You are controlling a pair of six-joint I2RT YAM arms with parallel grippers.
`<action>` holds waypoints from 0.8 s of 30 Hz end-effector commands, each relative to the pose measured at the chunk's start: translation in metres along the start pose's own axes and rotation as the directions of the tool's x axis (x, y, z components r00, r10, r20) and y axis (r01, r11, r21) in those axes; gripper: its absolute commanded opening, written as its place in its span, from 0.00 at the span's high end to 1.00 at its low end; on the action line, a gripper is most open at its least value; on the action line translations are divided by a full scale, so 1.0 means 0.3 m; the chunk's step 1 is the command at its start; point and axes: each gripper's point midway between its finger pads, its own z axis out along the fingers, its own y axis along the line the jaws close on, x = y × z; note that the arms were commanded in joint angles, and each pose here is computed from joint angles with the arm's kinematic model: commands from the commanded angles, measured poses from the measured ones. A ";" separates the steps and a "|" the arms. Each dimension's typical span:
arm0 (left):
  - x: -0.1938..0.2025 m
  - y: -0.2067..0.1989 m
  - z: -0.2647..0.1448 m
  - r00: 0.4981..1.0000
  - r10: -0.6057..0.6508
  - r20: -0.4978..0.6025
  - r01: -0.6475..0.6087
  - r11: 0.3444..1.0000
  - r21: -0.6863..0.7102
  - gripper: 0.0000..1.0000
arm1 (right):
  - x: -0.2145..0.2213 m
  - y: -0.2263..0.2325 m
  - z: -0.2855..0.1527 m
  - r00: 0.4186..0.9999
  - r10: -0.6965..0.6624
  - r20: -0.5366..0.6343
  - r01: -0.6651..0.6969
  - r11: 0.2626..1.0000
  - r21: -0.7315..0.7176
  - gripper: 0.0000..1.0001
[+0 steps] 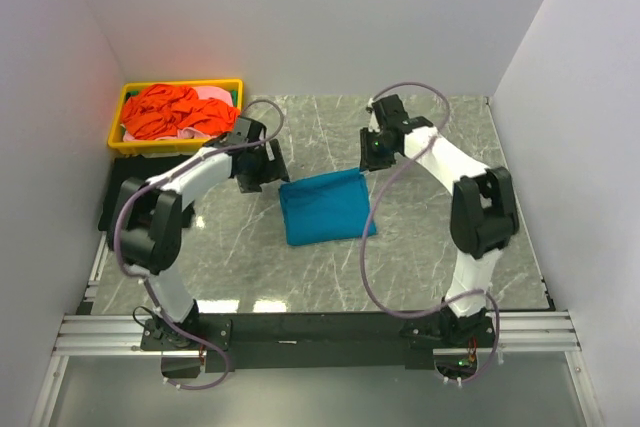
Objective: Fold and stack the t-shirts
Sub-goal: Fold the tshirt, then neatly place the folded tshirt to the corner
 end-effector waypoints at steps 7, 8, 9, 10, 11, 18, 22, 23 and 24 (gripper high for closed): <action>-0.036 -0.122 -0.210 0.970 0.071 0.234 -0.101 0.988 0.119 0.11 | -0.049 0.163 -0.235 0.947 -0.038 0.320 0.132 0.953 -0.274 0.61; -0.014 -0.136 -0.200 0.971 0.079 0.225 -0.112 0.984 0.138 0.18 | -0.039 0.208 -0.236 0.945 -0.045 0.323 0.164 0.921 -0.353 0.61; 0.020 -0.156 -0.183 0.974 0.092 0.208 -0.130 0.976 0.176 0.23 | -0.022 0.225 -0.223 0.949 -0.048 0.312 0.173 0.906 -0.387 0.62; 0.051 -0.188 -0.174 0.975 0.110 0.194 -0.151 0.966 0.208 0.28 | 0.000 0.238 -0.207 0.954 -0.046 0.295 0.174 0.889 -0.423 0.61; 0.067 -0.202 -0.160 0.976 0.119 0.183 -0.160 0.961 0.227 0.32 | 0.001 0.258 -0.180 0.955 -0.050 0.291 0.187 0.866 -0.463 0.61; 0.013 -0.214 0.025 0.984 0.061 0.166 -0.096 0.972 0.214 0.62 | 0.001 0.292 0.019 0.989 0.003 0.145 0.084 0.800 -0.594 0.62; -0.066 -0.161 0.138 0.988 -0.012 0.156 -0.020 0.979 0.202 0.63 | -0.049 0.266 0.141 0.993 0.083 0.081 -0.014 0.781 -0.624 0.62; -0.087 -0.165 0.152 0.988 -0.021 0.154 -0.012 0.977 0.213 0.63 | -0.059 0.236 0.190 0.991 0.116 0.071 -0.045 0.775 -0.630 0.62; -0.078 -0.136 0.197 0.992 -0.028 0.127 0.003 0.981 0.193 0.63 | -0.071 0.226 0.204 0.985 0.171 0.038 -0.108 0.763 -0.637 0.62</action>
